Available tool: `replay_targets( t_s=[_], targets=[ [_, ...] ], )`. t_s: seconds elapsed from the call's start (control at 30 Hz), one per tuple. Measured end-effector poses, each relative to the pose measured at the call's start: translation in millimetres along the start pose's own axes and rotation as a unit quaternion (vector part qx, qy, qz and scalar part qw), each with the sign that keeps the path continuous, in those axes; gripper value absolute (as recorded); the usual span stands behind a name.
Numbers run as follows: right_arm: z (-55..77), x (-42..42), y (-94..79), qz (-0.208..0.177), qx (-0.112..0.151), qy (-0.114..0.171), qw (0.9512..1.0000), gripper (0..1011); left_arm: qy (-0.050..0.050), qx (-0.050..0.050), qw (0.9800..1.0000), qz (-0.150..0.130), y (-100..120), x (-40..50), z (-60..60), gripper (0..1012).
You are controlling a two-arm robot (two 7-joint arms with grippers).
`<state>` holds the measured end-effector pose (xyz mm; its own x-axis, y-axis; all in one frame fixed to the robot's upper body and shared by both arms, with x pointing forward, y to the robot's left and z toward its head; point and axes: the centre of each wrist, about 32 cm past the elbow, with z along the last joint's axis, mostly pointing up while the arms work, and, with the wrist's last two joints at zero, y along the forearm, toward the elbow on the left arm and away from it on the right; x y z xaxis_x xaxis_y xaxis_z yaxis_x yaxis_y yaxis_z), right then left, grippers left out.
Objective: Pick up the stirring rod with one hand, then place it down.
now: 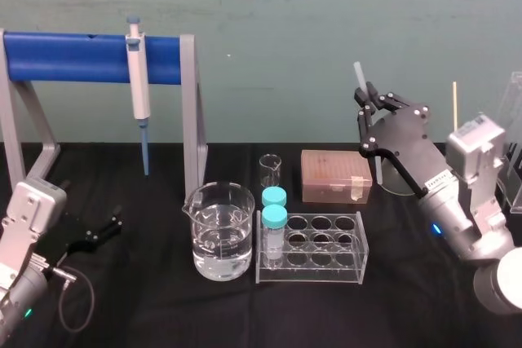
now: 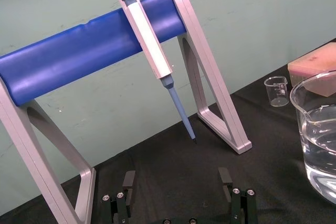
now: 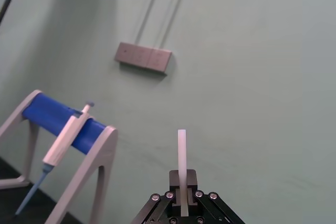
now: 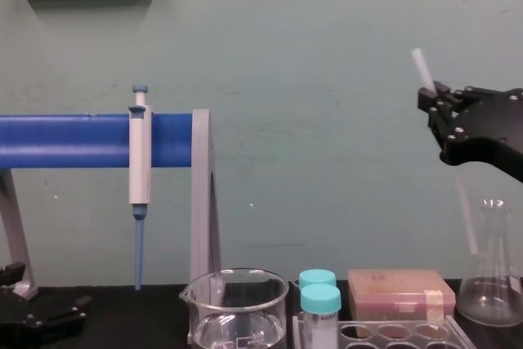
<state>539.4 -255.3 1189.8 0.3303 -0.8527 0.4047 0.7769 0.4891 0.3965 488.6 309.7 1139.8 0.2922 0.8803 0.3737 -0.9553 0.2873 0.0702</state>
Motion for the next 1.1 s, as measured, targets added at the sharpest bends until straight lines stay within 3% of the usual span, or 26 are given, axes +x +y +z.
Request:
replay_targets(
  t_s=[0.4, 0.77, 1.1],
  targets=[
    [-7.1, -15.3, -14.4, -0.048, 0.020, 0.037, 0.9979, 66, 0.000, 0.000, 1.0000, 0.000, 0, 0.0, 0.0, 1000],
    [-13.4, -24.1, -21.8, -0.074, -0.001, 0.062, 0.9953, 66, 0.000, 0.000, 1.0000, 0.000, 0, 0.0, 0.0, 1000],
    [-14.9, -25.7, -23.3, -0.078, -0.009, 0.057, 0.9953, 66, 0.000, 0.000, 1.0000, 0.000, 0, 0.0, 0.0, 1000]
  ],
)
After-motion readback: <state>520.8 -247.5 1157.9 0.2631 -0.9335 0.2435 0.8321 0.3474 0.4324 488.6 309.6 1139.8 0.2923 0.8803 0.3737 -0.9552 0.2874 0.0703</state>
